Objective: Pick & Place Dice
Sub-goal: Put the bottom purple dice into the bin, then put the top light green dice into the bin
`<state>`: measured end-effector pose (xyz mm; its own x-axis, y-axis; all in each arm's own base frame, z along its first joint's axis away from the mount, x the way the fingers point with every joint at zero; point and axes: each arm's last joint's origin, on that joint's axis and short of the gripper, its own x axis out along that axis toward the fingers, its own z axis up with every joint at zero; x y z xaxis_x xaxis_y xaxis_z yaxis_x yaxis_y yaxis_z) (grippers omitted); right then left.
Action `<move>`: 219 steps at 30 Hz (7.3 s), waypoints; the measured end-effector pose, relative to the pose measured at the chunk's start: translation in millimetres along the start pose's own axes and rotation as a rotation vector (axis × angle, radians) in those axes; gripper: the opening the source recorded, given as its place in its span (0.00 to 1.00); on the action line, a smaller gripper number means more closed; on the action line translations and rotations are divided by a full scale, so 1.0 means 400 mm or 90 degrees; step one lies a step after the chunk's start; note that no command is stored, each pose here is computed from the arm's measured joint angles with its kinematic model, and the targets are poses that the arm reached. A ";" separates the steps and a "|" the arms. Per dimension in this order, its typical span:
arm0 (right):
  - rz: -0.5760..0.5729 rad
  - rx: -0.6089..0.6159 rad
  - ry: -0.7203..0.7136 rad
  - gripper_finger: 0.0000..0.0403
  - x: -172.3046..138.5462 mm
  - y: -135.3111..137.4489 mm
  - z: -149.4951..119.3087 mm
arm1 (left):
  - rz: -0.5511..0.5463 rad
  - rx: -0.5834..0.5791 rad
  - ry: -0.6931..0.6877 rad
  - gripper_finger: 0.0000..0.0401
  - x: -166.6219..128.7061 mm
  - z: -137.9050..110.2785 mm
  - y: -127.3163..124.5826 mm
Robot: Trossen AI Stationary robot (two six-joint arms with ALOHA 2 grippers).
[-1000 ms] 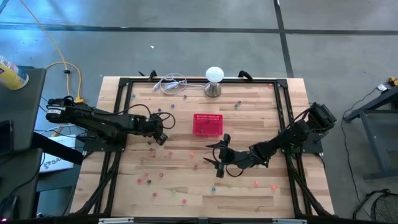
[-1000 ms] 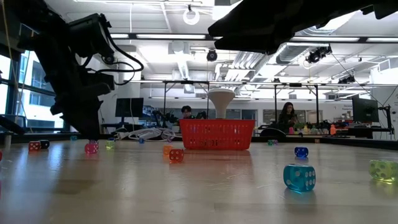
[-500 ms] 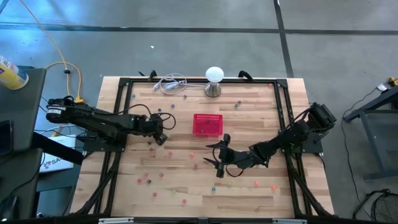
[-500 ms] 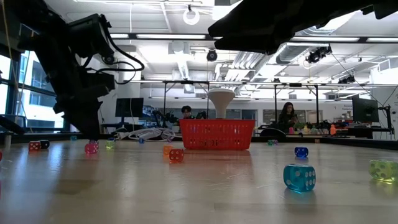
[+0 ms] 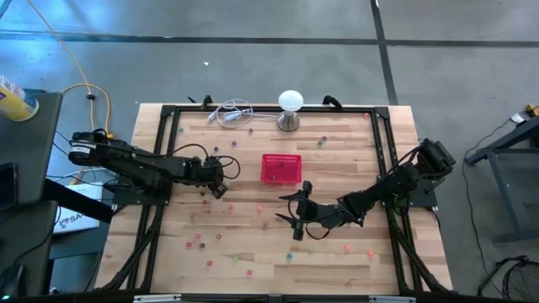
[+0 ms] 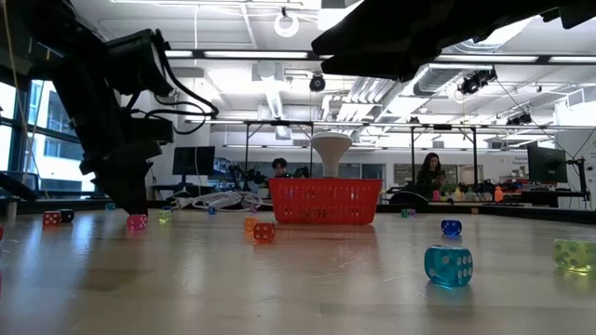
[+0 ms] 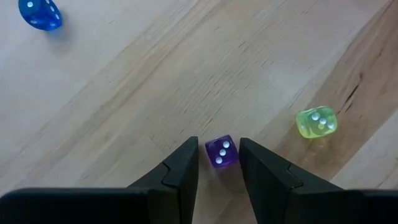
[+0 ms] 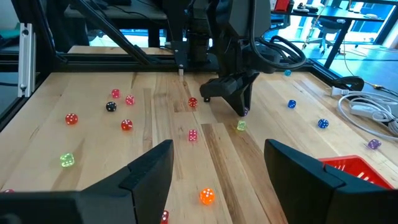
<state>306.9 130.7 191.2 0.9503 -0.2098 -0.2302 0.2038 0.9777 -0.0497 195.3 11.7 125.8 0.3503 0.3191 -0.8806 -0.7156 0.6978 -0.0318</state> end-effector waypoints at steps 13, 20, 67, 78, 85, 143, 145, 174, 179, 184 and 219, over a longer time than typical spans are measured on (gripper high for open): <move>0.000 0.000 0.000 0.60 0.000 0.000 0.000 | -0.003 -0.004 -0.001 0.16 0.000 -0.002 -0.002; 0.000 0.000 0.000 0.60 0.000 0.000 0.000 | 0.001 0.002 -0.005 0.12 -0.001 -0.005 -0.005; 0.045 0.031 0.012 0.60 0.005 -0.001 -0.002 | -0.372 0.217 -0.202 0.42 -0.088 0.319 -0.198; 0.059 0.037 0.007 0.60 -0.005 0.012 -0.001 | -0.268 0.189 0.026 0.42 -0.260 0.167 -0.116; 0.053 0.044 0.004 0.60 0.000 0.006 0.001 | -0.163 0.047 0.061 0.42 -0.206 0.172 -0.115; 0.051 0.017 0.011 0.60 0.000 0.006 -0.003 | -0.044 -0.014 0.230 0.21 0.029 0.190 -0.089; 0.051 0.017 0.011 0.60 0.000 0.006 -0.003 | -0.040 0.016 0.222 0.14 0.029 0.189 -0.090; 0.052 0.020 0.007 0.60 0.000 0.006 -0.001 | -0.276 0.155 -0.229 0.31 -0.049 0.343 -0.224; 0.051 0.019 0.009 0.60 0.000 0.006 -0.001 | -0.273 0.154 -0.228 0.40 -0.047 0.343 -0.223; 0.052 0.019 0.009 0.60 0.000 0.006 -0.001 | -0.279 0.161 -0.226 0.44 -0.050 0.337 -0.231; -0.009 0.007 0.022 0.60 0.011 -0.017 -0.007 | -0.158 0.457 -0.288 0.44 -0.027 0.306 -0.265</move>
<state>309.1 123.3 187.7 0.9388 -0.2234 -0.2622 0.2199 0.9746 -0.0429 341.5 12.9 196.5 0.7592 0.2224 -0.6117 -0.0887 0.9664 0.2413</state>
